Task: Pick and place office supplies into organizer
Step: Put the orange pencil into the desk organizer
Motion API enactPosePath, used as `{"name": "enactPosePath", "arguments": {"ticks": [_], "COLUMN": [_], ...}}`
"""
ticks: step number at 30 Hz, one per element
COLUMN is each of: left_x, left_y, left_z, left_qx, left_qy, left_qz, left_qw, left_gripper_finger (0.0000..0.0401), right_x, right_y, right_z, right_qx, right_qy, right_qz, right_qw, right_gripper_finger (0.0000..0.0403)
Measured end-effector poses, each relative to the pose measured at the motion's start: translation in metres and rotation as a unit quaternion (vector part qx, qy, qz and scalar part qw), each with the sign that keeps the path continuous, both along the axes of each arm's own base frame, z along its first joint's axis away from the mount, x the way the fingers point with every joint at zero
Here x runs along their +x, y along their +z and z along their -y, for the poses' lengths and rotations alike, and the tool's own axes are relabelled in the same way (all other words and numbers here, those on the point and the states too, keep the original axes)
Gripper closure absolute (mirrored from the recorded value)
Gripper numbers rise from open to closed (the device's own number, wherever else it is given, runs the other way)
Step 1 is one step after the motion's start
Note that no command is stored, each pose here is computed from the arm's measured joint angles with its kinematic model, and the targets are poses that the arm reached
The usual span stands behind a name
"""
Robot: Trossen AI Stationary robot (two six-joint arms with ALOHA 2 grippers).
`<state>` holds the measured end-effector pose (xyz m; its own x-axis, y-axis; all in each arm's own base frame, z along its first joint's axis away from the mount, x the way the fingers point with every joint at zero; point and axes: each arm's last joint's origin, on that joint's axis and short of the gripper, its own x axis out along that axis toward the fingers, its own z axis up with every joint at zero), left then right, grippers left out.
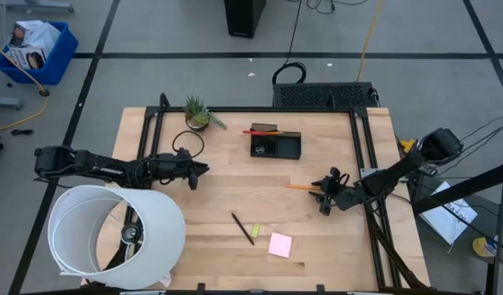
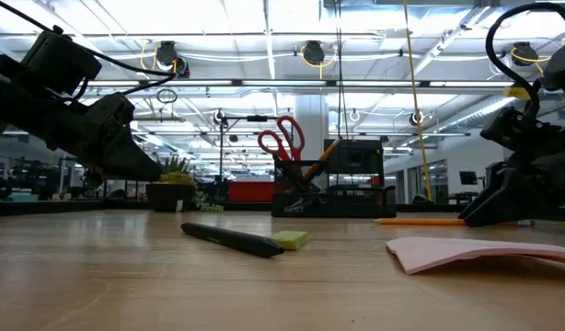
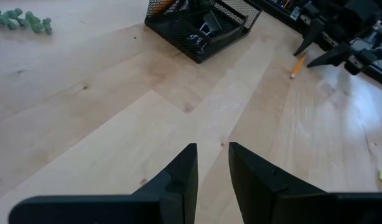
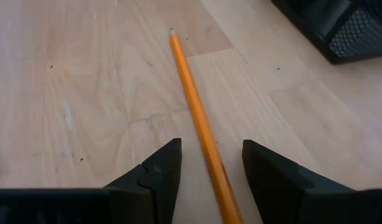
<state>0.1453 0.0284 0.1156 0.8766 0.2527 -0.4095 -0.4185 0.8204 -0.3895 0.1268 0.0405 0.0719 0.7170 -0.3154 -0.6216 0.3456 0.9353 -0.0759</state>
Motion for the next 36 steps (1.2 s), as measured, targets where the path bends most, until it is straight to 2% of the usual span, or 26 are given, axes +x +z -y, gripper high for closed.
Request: {"name": "enactPosePath", "arguments": {"ticks": [6,9,18,23,36], "left_x": [0.000,0.000,0.000,0.000,0.000], "left_y": [0.000,0.000,0.000,0.000,0.000], "left_z": [0.000,0.000,0.000,0.000,0.000], "left_qx": [-0.008,-0.008,-0.009,-0.010,-0.007], "left_qy": [-0.001,-0.001,-0.001,-0.001,0.002], "left_qz": [0.001,0.001,0.001,0.001,0.001], "left_qw": [1.000,1.000,1.000,1.000,1.000], "left_gripper_finger": [0.0308,0.0308,0.0308,0.0308,0.0308], "right_x": [-0.002,-0.003,0.000,0.004,0.014], "right_y": [-0.003,-0.003,-0.002,0.002,0.016], "right_z": [0.001,0.000,-0.002,-0.004,-0.007], "right_qx": [0.024,0.039,0.039,0.042,-0.005], "right_qy": [-0.014,-0.009,0.013,0.023,0.047], "right_qz": [-0.011,-0.015,-0.011,0.015,0.089], "right_qw": [1.000,0.999,0.999,0.999,0.995], "right_gripper_finger": [0.0252,0.0282,0.0389,0.0383,0.0390]}}
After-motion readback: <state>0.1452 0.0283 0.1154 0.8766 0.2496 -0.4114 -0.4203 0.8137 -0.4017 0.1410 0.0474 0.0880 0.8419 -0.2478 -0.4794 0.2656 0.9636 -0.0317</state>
